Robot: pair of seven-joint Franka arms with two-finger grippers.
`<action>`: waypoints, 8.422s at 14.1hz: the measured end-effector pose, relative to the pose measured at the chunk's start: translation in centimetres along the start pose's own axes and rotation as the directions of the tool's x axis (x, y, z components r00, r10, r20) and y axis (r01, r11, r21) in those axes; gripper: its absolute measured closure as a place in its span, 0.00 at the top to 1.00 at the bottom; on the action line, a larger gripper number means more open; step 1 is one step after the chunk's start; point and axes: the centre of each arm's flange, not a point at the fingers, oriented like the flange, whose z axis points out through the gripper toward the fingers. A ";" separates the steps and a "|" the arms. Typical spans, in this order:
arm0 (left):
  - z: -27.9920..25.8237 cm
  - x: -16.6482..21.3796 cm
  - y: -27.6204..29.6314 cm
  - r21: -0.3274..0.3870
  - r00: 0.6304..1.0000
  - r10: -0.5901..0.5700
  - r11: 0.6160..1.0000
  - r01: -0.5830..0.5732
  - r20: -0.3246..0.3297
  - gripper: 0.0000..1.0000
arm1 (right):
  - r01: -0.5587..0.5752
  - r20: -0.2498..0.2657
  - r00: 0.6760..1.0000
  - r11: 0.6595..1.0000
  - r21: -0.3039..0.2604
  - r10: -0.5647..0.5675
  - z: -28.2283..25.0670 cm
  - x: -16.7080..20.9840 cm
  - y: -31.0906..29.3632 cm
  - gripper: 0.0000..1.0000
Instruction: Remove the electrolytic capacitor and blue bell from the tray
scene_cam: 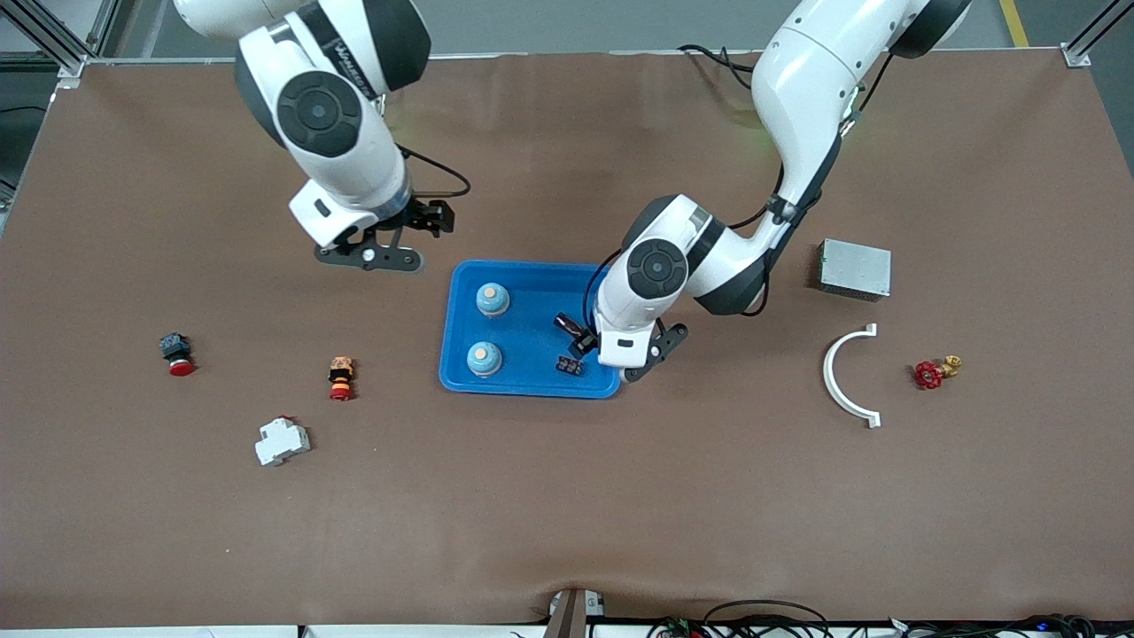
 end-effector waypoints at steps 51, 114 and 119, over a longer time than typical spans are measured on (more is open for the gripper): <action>-7.2 26.0 -18.4 0.274 0.994 -0.005 0.961 0.034 -0.107 0.32 | 0.115 -0.164 0.981 0.990 0.086 -0.100 22.6 4.1 -6.0 1.00; -8.7 18.5 -17.4 0.171 0.992 0.123 0.978 -0.116 -0.033 1.00 | 0.569 -0.031 0.822 0.823 0.008 -0.568 22.2 10.1 31.4 0.66; -7.2 9.6 -10.9 0.097 1.000 0.014 0.995 -0.012 -0.023 0.96 | 0.611 -0.040 0.790 0.791 -0.013 -0.611 28.5 12.3 32.9 0.66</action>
